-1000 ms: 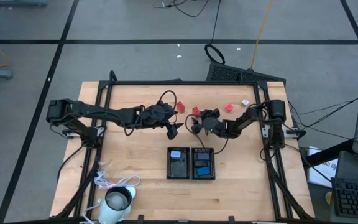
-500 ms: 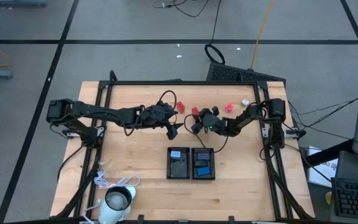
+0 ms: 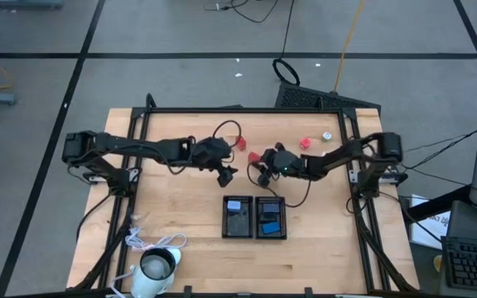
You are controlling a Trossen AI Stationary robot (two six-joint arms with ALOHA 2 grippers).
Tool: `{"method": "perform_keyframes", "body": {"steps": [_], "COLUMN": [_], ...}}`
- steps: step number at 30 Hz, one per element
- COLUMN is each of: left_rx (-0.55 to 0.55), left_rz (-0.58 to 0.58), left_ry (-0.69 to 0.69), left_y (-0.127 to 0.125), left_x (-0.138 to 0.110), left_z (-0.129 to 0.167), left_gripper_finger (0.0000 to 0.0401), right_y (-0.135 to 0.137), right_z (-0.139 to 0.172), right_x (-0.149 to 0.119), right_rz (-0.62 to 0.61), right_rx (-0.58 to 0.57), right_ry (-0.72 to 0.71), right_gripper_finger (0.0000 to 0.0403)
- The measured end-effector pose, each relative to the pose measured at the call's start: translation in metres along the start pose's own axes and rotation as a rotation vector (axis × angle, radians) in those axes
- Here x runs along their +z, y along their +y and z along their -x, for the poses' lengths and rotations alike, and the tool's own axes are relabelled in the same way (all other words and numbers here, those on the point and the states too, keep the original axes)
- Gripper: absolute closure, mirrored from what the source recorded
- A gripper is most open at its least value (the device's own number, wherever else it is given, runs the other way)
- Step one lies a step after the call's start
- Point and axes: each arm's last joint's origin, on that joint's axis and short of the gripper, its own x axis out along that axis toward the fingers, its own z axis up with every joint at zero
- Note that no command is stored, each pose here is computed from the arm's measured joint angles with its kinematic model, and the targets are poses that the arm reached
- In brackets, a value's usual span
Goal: Pick & Place Office items
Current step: Put the right red charger adapter into the left black basket
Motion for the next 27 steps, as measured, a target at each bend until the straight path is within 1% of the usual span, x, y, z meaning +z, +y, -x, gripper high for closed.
{"method": "perform_keyframes", "body": {"steps": [3, 7, 9, 10, 14, 19, 22, 25, 27], "left_rx": [-0.025, -0.146, -0.201, -0.21, -0.206, -0.199, -0.208, -0.207, -0.208], "left_rz": [-0.006, -0.051, -0.074, -0.09, -0.208, -0.382, -0.427, -0.444, -0.447], "left_ry": [0.034, 0.011, 0.012, 0.035, 0.144, 0.309, 0.317, 0.327, 0.321], "left_y": [-0.001, -0.013, -0.02, -0.023, -0.039, -0.053, -0.057, -0.058, -0.058], "left_x": [0.012, 0.035, 0.044, 0.046, 0.05, 0.045, 0.045, 0.044, 0.044], "left_z": [0.008, 0.019, 0.019, 0.017, -0.002, -0.035, -0.049, -0.058, -0.059], "left_gripper_finger": [0.0091, 0.0091, 0.0091, 0.0091, 0.0091, 0.0091, 0.0091, 0.0091, 0.0091], "right_y": [0.003, 0.009, 0.013, 0.015, 0.022, 0.03, 0.038, 0.041, 0.041], "right_z": [0.012, 0.023, 0.027, 0.028, 0.029, 0.032, 0.035, 0.036, 0.036], "right_x": [0.012, 0.023, 0.025, 0.026, 0.023, 0.021, 0.02, 0.021, 0.018], "right_rz": [-0.012, -0.021, -0.021, -0.017, 0.004, 0.051, 0.089, 0.11, 0.111], "right_rx": [0.103, 0.288, 0.361, 0.384, 0.427, 0.463, 0.525, 0.536, 0.532], "right_ry": [0.007, 0.007, 0.011, 0.01, 0.018, 0.024, 0.012, 0.008, 0.025], "right_gripper_finger": [0.0291, 0.0291, 0.0291, 0.0291, 0.0291, 0.0291, 0.0291, 0.0291, 0.0291]}}
